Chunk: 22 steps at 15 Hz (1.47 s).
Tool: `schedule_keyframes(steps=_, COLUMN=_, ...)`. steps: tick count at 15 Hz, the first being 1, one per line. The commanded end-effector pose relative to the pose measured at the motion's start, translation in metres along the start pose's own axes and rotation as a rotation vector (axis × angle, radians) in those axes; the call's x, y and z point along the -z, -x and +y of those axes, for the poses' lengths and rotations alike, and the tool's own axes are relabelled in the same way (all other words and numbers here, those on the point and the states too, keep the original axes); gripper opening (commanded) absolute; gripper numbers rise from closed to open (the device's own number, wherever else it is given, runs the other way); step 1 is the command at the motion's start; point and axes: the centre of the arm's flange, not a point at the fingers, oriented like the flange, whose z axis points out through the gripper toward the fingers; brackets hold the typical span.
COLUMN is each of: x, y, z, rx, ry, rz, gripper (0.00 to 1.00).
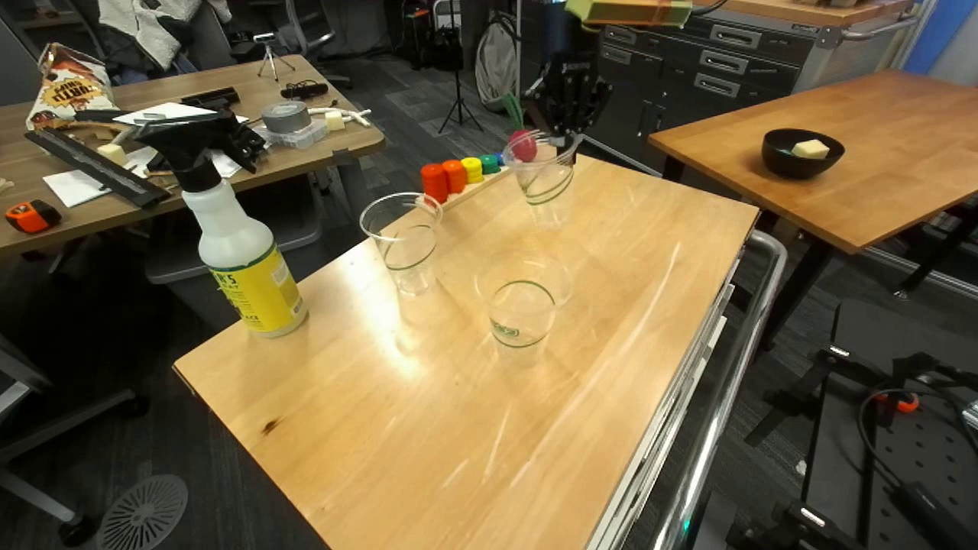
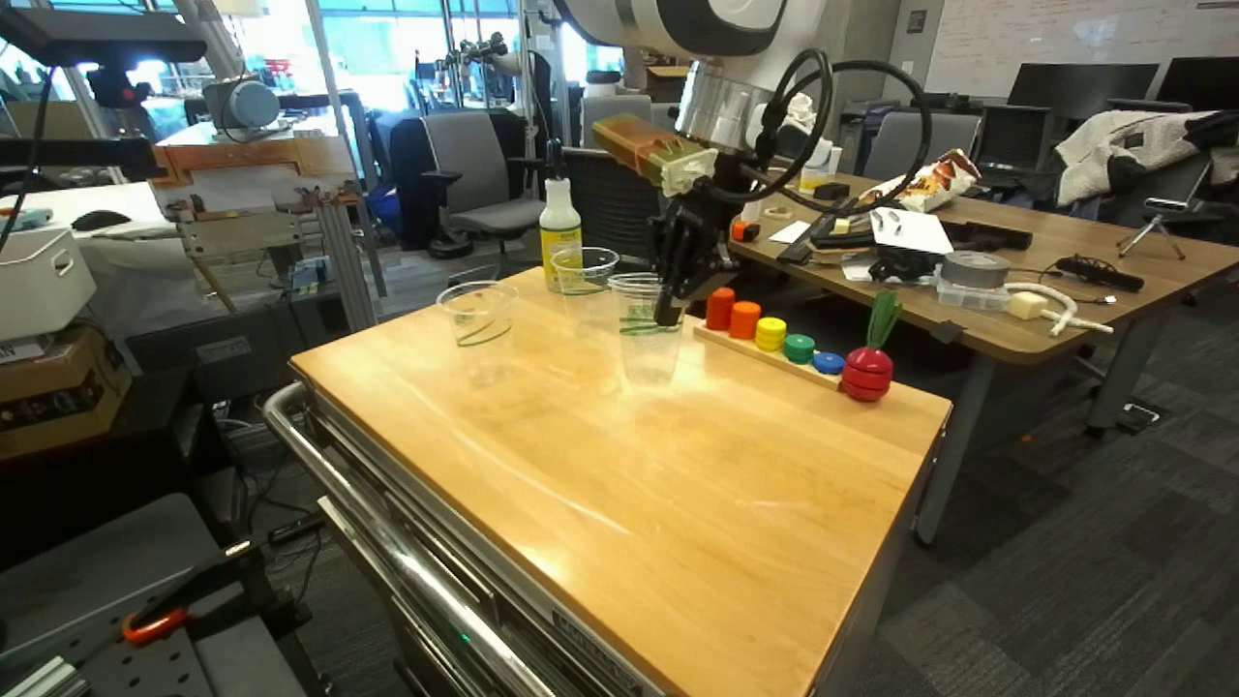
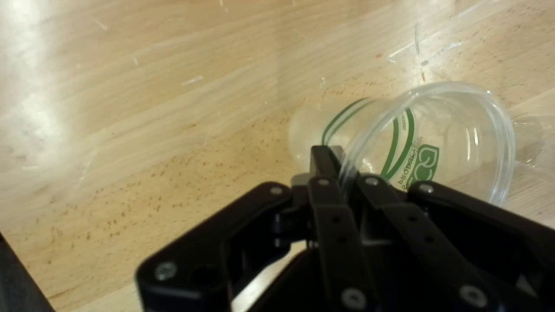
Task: Stack the four cups together
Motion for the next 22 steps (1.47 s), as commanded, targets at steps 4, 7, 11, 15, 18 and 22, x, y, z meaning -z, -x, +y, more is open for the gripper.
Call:
schedule_keyframes(steps=4, x=0.102, y=0.064, z=0.023, rx=-0.007, ry=-0.255, rz=0.005, gripper=0.01)
schedule_keyframes(steps=7, x=0.128, y=0.104, z=0.014, rx=0.1, ry=-0.307, rz=0.032, gripper=0.01)
schedule_keyframes(steps=11, x=0.124, y=0.141, z=-0.003, rx=0.224, ry=-0.282, rz=0.074, gripper=0.01)
schedule_keyframes(steps=15, x=0.096, y=0.165, z=-0.03, rx=0.32, ry=-0.252, rz=0.027, gripper=0.01)
schedule_keyframes(steps=18, x=0.071, y=0.178, z=-0.056, rx=0.387, ry=-0.223, rz=0.012, gripper=0.01)
schedule_keyframes(steps=22, x=0.045, y=0.182, z=-0.088, rx=0.446, ry=-0.166, rz=0.061, gripper=0.01)
